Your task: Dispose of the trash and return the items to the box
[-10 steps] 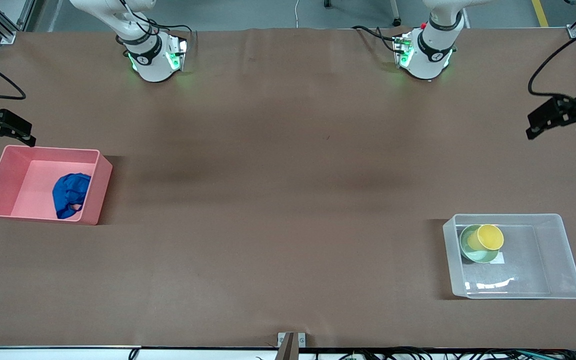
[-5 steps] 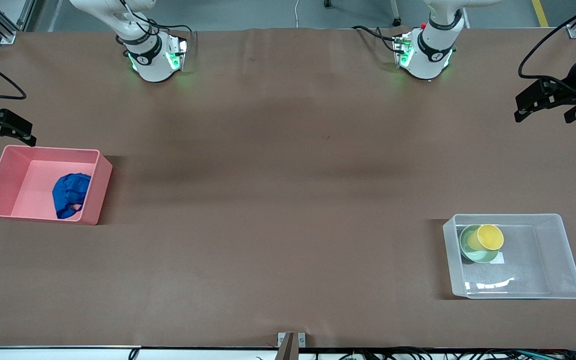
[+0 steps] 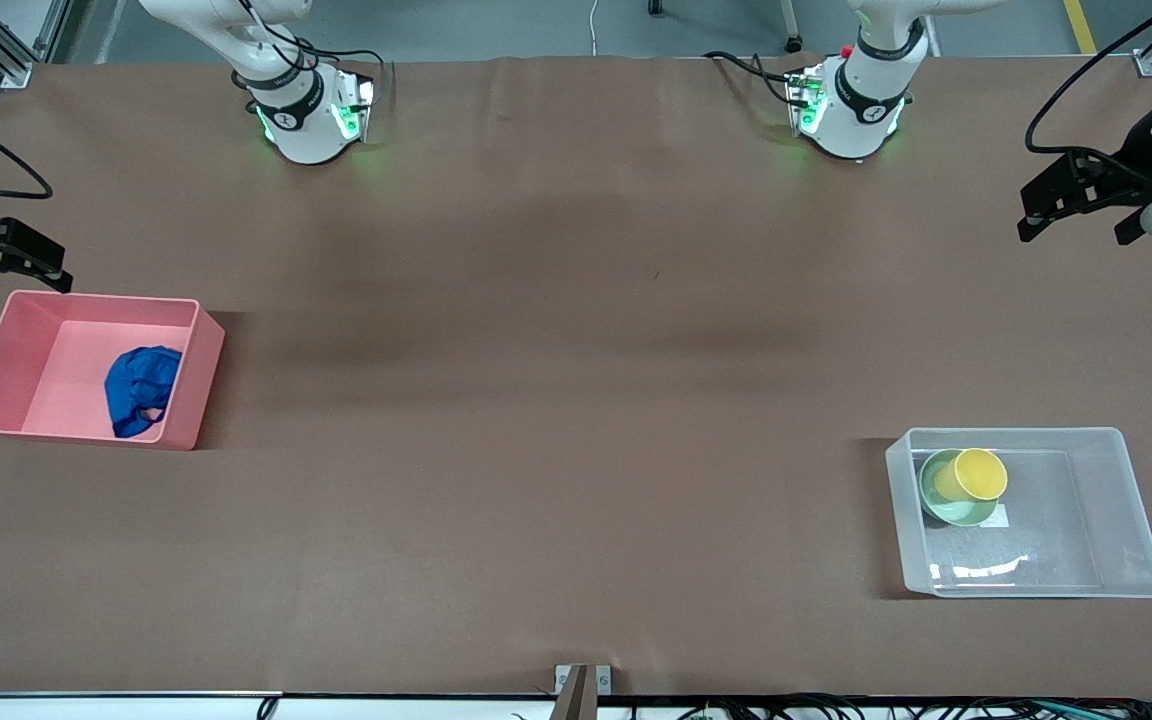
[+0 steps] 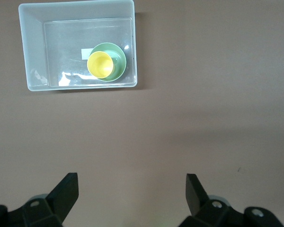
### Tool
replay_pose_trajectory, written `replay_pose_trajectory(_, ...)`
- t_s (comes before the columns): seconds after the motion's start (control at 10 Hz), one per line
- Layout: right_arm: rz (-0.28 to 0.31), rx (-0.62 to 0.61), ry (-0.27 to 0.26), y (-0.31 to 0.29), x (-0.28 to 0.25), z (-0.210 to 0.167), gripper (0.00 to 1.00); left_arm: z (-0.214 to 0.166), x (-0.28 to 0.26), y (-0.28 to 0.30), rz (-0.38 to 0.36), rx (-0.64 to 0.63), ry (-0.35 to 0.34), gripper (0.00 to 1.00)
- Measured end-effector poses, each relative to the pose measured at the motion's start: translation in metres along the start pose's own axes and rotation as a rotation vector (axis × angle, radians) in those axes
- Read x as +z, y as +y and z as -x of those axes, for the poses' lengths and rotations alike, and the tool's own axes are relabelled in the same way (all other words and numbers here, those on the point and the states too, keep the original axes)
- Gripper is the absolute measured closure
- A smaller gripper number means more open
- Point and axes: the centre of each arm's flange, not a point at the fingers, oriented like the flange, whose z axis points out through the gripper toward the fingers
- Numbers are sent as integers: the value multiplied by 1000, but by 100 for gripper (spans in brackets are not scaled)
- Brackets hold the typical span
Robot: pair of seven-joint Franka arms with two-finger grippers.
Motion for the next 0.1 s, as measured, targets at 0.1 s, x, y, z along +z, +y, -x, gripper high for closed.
replay_pose_trajectory(0.1,0,0,0,0,0,0,0,-1,2,0,0,0,-3,0)
